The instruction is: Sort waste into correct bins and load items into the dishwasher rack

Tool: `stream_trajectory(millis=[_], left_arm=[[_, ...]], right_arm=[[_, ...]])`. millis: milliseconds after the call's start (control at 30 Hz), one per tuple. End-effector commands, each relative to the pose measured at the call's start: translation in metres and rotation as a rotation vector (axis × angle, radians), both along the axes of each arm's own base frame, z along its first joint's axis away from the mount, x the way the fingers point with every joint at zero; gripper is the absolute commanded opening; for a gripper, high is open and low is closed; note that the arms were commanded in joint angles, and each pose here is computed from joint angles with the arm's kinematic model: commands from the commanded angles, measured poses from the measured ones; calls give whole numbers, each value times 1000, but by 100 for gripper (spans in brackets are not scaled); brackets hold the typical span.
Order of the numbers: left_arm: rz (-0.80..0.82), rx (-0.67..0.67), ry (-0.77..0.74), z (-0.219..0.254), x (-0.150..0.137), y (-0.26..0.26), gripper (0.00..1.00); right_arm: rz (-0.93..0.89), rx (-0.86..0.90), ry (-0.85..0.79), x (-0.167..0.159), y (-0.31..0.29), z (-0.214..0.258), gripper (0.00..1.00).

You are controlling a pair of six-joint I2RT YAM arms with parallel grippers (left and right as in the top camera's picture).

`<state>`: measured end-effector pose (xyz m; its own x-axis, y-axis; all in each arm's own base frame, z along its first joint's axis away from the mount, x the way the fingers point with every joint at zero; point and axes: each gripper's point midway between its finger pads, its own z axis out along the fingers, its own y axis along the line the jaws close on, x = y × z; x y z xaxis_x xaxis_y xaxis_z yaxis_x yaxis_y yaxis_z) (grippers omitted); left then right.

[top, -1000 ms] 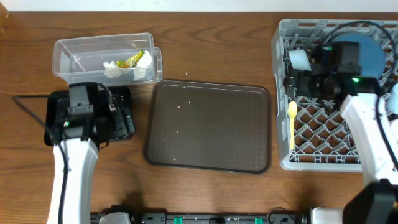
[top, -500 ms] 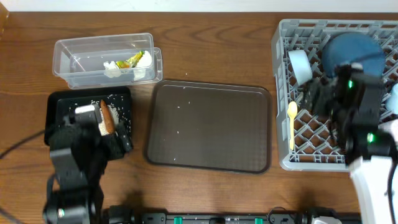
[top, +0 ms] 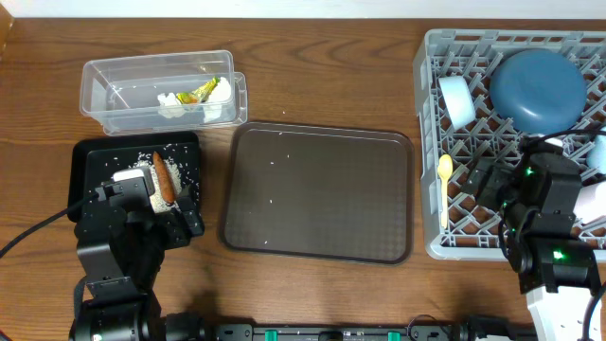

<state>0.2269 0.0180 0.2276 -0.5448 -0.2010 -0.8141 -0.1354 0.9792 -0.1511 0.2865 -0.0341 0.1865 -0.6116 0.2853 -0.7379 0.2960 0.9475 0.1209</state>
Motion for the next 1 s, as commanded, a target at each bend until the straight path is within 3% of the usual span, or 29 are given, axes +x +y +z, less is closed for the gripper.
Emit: stream_trajectory(millis=[0,700,967], left_arm=[[-12,3,-1,-1,0,-1,95],[-12,3,-1,-1,0,-1,95],[-12,3,-1,-1,0,-1,96]], right_arm=[[-21,3,28,-3,-2,-8,99],[-19,4,40,-9,-1,-11,99],[30,-3,-101,-33,12,-8,99]])
